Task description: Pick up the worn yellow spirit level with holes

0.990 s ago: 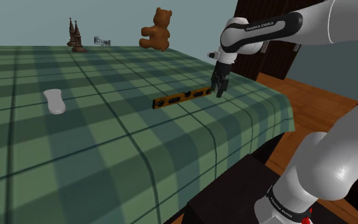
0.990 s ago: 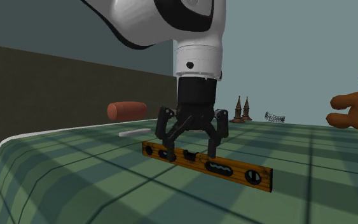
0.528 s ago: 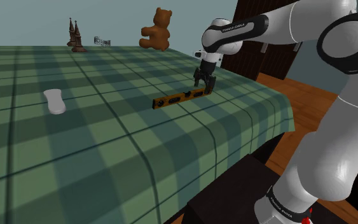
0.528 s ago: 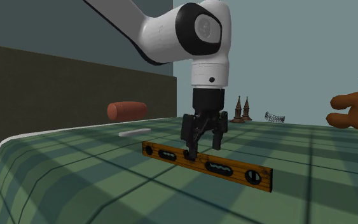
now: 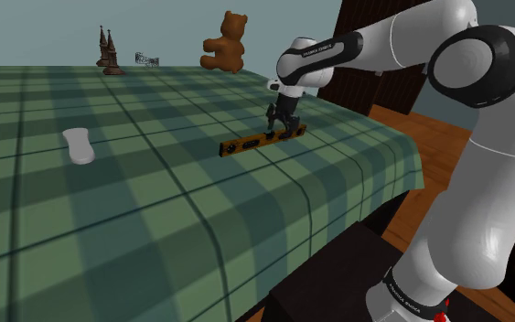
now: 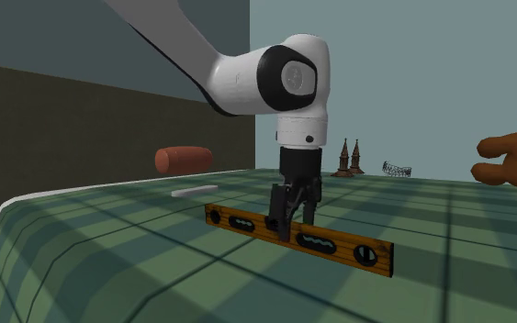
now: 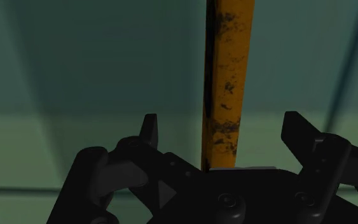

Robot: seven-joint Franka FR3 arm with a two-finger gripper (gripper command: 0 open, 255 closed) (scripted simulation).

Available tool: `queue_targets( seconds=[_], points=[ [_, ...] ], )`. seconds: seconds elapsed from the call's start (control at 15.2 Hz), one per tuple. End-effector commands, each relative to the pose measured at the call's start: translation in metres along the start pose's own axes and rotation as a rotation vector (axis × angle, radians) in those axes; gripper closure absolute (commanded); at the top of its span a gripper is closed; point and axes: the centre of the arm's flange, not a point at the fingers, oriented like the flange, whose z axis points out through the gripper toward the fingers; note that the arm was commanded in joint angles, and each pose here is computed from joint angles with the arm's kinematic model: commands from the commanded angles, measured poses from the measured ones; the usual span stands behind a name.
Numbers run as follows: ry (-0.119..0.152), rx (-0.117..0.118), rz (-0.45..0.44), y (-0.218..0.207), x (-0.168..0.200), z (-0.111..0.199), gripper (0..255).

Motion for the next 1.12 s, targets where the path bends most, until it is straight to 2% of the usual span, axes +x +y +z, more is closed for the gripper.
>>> queue_targets(
  seconds=[0.0,0.13,0.2,0.79,1.06],
  points=[
    [0.000,-0.001,-0.001,0.000,-0.001,0.011,0],
    [0.000,-0.001,-0.001,-0.001,-0.001,0.014,0],
    [0.000,-0.001,-0.001,-0.001,-0.001,0.014,255],
    [0.000,-0.001,-0.001,-0.001,-0.001,0.014,255],
    [0.000,-0.001,-0.001,0.001,0.000,-0.007,255]
  ],
)
